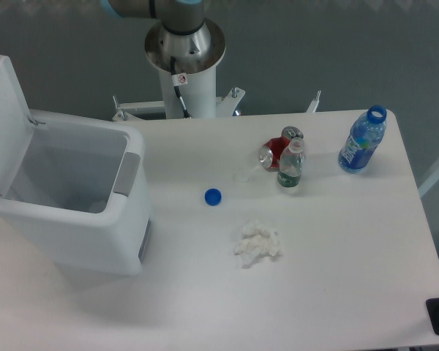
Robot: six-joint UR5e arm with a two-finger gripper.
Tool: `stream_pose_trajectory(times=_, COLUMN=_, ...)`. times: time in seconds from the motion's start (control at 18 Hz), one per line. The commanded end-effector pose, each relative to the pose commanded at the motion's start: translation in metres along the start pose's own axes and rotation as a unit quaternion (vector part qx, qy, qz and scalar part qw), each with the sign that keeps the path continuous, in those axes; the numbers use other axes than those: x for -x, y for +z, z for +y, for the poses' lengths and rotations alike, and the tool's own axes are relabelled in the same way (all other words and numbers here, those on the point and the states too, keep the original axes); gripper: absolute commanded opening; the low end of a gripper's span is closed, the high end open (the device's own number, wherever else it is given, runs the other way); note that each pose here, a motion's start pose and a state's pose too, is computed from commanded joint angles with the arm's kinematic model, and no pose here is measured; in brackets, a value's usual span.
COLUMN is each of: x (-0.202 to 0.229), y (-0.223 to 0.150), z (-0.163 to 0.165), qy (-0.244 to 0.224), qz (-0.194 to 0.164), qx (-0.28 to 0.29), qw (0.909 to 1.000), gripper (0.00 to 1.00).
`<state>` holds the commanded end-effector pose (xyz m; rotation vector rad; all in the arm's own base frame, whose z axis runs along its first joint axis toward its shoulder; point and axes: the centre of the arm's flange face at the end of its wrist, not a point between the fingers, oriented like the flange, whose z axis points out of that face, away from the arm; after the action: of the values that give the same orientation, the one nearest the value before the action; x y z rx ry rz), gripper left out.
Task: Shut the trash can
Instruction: 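Push the raised lid forward and down onto the trash can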
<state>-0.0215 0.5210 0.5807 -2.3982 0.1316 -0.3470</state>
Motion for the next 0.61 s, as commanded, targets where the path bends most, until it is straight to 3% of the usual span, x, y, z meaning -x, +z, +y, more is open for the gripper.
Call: stream_pose_trajectory(times=0.61, x=0.057, y=-0.007, z=0.012, qy=-0.041, qz=-0.049, qx=0.007, qw=0.9979, gripper=1.00)
